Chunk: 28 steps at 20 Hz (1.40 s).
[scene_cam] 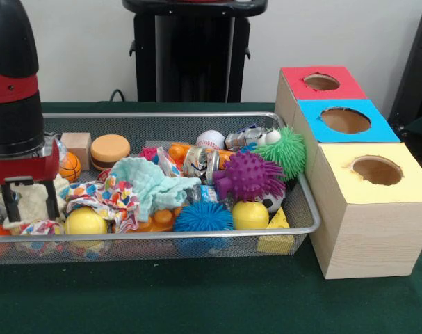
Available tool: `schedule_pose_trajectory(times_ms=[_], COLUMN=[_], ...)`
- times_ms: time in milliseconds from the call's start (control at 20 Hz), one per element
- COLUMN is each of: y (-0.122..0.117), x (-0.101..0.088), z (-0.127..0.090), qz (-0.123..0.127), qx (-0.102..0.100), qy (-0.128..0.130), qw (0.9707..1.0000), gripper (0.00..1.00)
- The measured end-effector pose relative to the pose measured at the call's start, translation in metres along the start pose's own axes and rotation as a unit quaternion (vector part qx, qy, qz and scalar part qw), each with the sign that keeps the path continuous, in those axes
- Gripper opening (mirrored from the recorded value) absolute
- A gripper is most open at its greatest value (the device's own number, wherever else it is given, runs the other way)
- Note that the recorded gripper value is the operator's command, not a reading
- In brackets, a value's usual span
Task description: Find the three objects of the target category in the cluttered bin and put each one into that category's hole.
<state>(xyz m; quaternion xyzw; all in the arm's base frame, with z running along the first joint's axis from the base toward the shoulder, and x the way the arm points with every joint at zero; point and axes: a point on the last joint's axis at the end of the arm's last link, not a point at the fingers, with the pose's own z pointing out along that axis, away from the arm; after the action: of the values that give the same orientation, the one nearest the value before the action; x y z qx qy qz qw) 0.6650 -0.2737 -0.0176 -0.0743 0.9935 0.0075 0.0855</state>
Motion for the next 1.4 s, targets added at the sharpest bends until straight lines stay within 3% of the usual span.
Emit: schedule_pose_trajectory(times_ms=[350,650,700,1400], y=[0.005,0.014,0.015,0.039], x=[0.000,0.006,0.008,0.010], z=[0.026,0.036,0.037,0.035], qz=[-0.005,-0.014,-0.015,-0.038], qx=[0.009,0.012,0.011,0.007], qy=[-0.067,-0.084,-0.083,-0.071], qw=[0.9977,0.9963,0.9964,0.9967], gripper=[1.00,1.00,0.00,0.00])
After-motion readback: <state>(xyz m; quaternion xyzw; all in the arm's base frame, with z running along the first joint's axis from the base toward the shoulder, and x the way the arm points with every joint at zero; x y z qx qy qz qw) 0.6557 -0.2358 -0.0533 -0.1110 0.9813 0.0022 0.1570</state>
